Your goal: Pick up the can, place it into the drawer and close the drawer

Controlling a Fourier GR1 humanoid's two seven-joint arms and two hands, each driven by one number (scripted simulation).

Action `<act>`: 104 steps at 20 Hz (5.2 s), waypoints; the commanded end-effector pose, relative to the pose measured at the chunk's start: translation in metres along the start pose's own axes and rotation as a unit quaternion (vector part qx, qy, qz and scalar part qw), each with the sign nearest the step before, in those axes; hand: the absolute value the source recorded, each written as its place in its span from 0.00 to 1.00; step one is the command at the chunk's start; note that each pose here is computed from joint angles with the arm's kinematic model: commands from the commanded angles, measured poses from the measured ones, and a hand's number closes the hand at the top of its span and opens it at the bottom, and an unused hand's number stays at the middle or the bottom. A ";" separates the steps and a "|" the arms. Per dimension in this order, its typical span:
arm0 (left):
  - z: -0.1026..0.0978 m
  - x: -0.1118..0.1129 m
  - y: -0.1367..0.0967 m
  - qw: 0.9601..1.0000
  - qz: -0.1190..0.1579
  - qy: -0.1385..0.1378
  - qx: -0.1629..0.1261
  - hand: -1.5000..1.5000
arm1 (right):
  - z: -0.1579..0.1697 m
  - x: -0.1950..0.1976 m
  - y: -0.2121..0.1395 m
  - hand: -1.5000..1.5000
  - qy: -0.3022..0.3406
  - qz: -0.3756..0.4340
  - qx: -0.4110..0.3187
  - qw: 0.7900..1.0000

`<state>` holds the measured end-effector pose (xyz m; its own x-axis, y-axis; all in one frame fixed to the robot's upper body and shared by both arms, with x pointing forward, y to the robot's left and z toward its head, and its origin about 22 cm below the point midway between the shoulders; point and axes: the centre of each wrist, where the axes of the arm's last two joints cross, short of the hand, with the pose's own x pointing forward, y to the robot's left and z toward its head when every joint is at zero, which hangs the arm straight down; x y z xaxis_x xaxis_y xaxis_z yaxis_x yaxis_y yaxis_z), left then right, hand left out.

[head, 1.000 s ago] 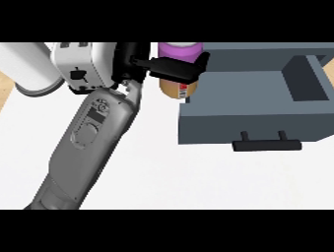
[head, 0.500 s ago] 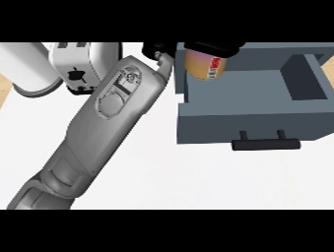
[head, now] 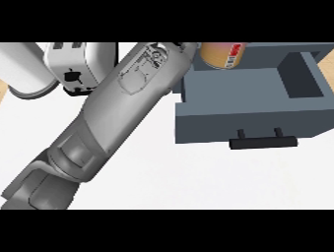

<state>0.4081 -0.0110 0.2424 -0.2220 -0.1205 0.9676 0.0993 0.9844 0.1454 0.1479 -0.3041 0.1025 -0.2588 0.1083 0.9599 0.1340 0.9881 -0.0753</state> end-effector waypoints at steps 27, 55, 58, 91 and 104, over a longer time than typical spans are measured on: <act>-0.007 -0.059 -0.009 0.994 -0.106 0.009 0.040 1.00 | -0.038 -0.009 0.013 0.00 -0.019 -0.002 0.027 0.999; -0.002 -0.079 -0.005 0.993 -0.060 0.018 0.099 0.00 | -0.040 0.039 0.024 0.00 -0.115 0.150 0.060 0.980; -0.003 -0.069 -0.009 0.994 -0.048 0.018 0.096 0.00 | -0.053 0.047 0.016 0.00 -0.133 0.200 0.067 0.968; 0.003 -0.043 0.046 0.992 -0.035 0.015 0.118 0.00 | -0.113 -0.117 0.102 0.00 -0.077 0.533 0.084 0.838; 0.021 -0.030 0.094 0.994 -0.034 0.016 0.107 0.00 | -0.169 -0.145 0.103 0.00 -0.078 0.574 0.051 0.813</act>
<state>0.4107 0.0781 0.2221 -0.1903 -0.1849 0.9642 -0.1301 0.9782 0.1619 0.3548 -0.2384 0.0259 -0.1668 0.9723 0.1638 0.3565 0.2144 -0.9094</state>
